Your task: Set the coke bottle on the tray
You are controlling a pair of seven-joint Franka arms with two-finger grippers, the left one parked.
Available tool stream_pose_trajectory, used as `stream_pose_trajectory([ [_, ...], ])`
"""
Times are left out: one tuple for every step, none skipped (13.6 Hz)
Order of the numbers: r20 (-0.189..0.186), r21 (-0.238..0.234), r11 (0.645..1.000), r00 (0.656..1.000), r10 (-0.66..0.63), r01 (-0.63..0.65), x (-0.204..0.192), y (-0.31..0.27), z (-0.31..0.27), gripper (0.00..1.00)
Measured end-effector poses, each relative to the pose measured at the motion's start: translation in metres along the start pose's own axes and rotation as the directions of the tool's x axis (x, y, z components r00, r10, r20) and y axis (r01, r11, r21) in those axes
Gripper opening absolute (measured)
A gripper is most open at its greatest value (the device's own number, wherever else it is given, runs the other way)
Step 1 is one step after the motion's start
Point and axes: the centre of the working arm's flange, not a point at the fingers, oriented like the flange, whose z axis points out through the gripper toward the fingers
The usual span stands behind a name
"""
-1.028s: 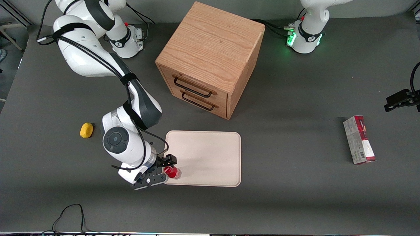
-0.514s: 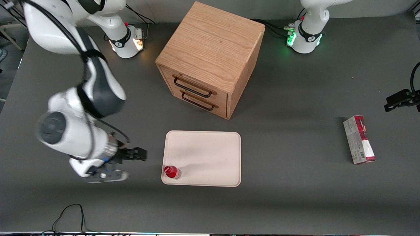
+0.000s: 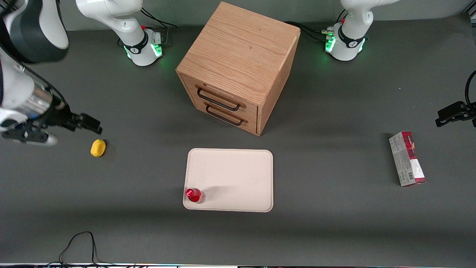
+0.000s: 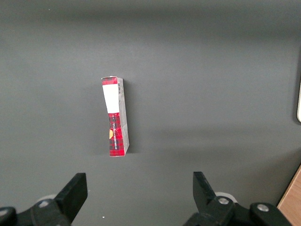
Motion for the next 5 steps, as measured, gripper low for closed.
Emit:
stream_pose_trajectory([
  [0.003, 0.004, 1.0, 1.0, -0.01, 0.01, -0.012, 0.011, -0.01, 1.0],
  [0.0, 0.009, 1.0, 1.0, -0.021, 0.021, -0.017, 0.023, -0.017, 1.0],
  [-0.003, 0.012, 1.0, 1.0, -0.027, 0.027, -0.018, 0.034, -0.02, 1.0],
  [-0.004, 0.013, 1.0, 1.0, -0.027, 0.027, -0.017, 0.04, -0.021, 1.0],
  [-0.002, 0.013, 1.0, 1.0, -0.026, 0.026, -0.016, 0.041, -0.02, 1.0],
])
